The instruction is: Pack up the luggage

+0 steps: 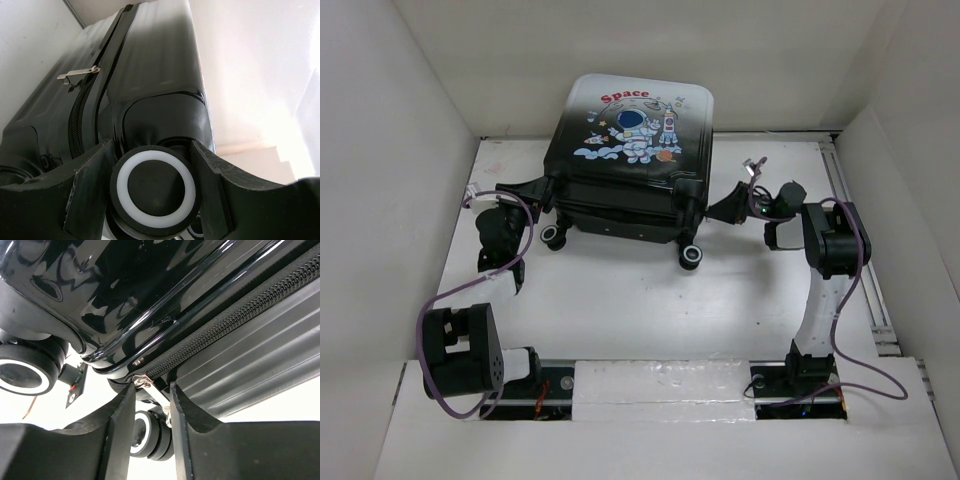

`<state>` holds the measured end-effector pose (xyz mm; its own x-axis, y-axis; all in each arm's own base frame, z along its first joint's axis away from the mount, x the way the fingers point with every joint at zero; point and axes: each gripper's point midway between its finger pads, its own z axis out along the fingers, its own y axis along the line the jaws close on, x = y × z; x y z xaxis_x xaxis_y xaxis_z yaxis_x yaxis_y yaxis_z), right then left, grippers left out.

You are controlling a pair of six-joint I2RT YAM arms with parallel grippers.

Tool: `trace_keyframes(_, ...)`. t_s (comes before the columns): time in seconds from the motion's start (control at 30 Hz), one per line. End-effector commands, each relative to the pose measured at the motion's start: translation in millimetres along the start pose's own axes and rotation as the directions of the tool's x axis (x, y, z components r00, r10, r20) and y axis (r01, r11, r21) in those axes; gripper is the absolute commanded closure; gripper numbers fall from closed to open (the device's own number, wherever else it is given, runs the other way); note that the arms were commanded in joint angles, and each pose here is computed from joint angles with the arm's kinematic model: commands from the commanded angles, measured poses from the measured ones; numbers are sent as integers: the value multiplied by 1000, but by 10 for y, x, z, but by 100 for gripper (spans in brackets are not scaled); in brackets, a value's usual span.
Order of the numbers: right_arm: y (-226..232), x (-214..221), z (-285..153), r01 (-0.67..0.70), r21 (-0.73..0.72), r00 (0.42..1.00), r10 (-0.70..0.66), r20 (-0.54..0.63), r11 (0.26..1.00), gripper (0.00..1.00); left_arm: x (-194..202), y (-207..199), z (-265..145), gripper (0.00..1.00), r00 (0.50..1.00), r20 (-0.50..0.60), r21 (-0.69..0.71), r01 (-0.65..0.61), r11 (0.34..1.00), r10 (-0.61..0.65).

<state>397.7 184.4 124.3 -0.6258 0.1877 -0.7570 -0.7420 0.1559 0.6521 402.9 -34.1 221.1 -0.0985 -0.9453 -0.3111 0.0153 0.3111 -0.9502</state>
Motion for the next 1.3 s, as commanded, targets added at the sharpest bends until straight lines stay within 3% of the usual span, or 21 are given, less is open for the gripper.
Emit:
trace_keyframes(0.0,424,-166,155,475,-115,880,-467,89,873,71,-186,-916,-70,100,999,50,292,-29,956,15)
trace_keyframes(0.07,422,-140,149,467,-114,884,-459,87,877,71,-172,-877,-74,100,999,47,283,-26,959,13)
trace_keyframes(0.13,438,-87,170,455,-121,890,-448,81,882,65,-172,-877,-74,100,999,47,283,-26,959,13)
trace_keyframes(0.27,441,-26,189,456,-119,890,-449,82,882,69,-172,-877,-74,100,999,47,283,-26,959,13)
trace_keyframes(0.33,455,25,209,454,-126,891,-447,77,882,54,-172,-877,-74,100,999,47,283,-26,959,13)
trace_keyframes(0.4,450,7,213,454,-119,891,-446,85,883,53,-172,-877,-74,100,999,47,283,-26,959,13)
trace_keyframes(0.53,471,0,247,461,-128,887,-453,85,878,64,-172,-877,-74,100,999,47,283,-26,959,13)
trace_keyframes(0.67,522,-41,243,470,-122,882,-460,96,874,87,-172,-877,-74,100,999,47,283,-26,959,13)
trace_keyframes(0.8,522,-18,227,453,-93,890,-443,113,887,100,-158,-837,-78,100,999,44,275,-24,961,12)
trace_keyframes(1.07,779,387,210,364,-24,924,-358,133,931,100,-70,-890,-82,100,1000,28,290,-19,957,11)
trace_keyframes(1.13,802,593,238,287,2,952,-285,107,958,100,-70,-890,-82,100,1000,28,290,-19,957,11)
trace_keyframes(1.17,838,596,256,311,14,945,-311,103,950,100,-85,-887,-78,100,999,36,288,-19,957,8)
trace_keyframes(1.2,793,776,302,230,50,970,-233,62,972,100,-94,-925,-99,100,999,40,297,-21,955,10)
trace_keyframes(1.27,816,815,368,281,91,958,-284,26,955,100,-94,-925,-99,100,999,40,297,-21,955,10)
